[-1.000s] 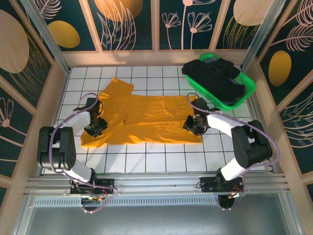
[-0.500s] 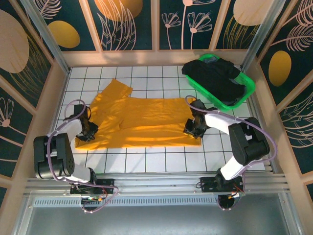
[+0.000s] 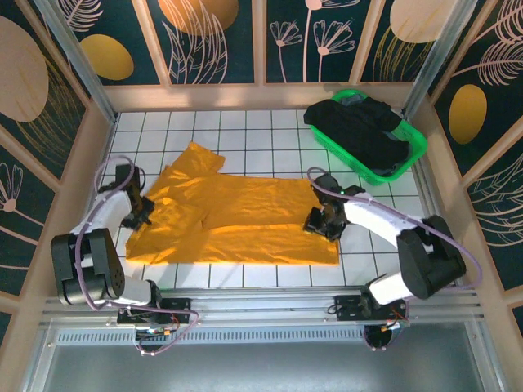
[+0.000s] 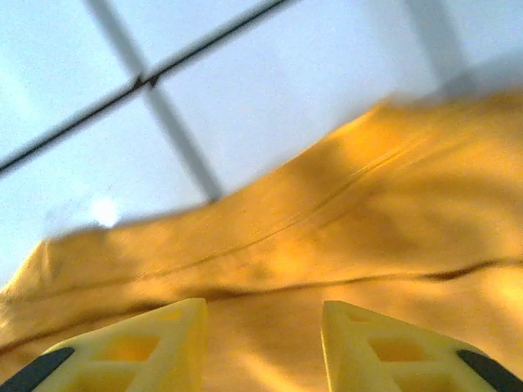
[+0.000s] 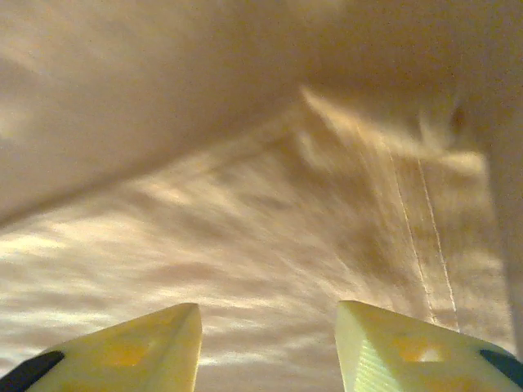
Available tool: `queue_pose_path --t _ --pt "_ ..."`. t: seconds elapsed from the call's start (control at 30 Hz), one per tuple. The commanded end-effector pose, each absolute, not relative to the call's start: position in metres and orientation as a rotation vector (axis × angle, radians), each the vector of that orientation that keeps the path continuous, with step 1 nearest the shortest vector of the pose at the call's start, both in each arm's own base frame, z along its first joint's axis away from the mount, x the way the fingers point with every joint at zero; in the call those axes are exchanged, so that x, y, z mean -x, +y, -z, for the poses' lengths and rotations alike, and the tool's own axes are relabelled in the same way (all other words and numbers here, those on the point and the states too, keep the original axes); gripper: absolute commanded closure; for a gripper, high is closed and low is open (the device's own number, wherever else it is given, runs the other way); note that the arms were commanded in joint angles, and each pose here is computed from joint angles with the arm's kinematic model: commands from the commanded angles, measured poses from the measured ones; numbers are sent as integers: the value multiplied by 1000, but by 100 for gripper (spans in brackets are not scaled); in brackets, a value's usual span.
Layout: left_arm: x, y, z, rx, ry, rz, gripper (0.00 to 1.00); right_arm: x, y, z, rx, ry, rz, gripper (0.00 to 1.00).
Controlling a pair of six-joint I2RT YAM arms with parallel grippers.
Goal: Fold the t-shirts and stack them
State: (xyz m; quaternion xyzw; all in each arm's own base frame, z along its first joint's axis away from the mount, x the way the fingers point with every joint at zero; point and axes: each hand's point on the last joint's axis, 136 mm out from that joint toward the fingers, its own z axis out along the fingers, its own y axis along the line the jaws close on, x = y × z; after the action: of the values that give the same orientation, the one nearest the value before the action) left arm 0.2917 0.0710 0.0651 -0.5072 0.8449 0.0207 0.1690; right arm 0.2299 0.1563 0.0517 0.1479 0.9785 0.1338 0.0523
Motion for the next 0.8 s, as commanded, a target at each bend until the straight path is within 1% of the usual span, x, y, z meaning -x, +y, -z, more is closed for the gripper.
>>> queue_pose_path --t 0.0,0.07,0.13,0.2,0.3,0.4,0.5,0.57,0.67,0.77 --pt "-373 56 -116 1261 2287 30 57 -306 166 -121 -386 2611 -547 49" --pt "-418 35 -126 1164 2300 95 57 -335 173 -132 -391 2540 -627 49" --pt "-461 15 -121 1098 2337 194 56 -366 181 -141 -379 2496 -627 49" --pt "-496 5 -115 1035 2356 230 57 -389 185 -146 -373 2486 -601 49" --pt "-545 -3 -115 903 2342 254 57 -412 191 -150 -359 2495 -591 50" --pt "-583 -8 -116 803 2322 275 57 -420 193 -153 -351 2499 -594 51" --pt "-611 -13 -108 746 2311 302 57 -419 189 -150 -366 2512 -596 51" --pt "-621 -16 -97 740 2320 304 57 -416 185 -148 -381 2519 -596 51" --pt "-627 -20 -79 725 2355 256 55 -412 180 -148 -402 2522 -593 51" --pt "-624 -25 -62 716 2395 195 53 -410 173 -148 -420 2521 -580 51"
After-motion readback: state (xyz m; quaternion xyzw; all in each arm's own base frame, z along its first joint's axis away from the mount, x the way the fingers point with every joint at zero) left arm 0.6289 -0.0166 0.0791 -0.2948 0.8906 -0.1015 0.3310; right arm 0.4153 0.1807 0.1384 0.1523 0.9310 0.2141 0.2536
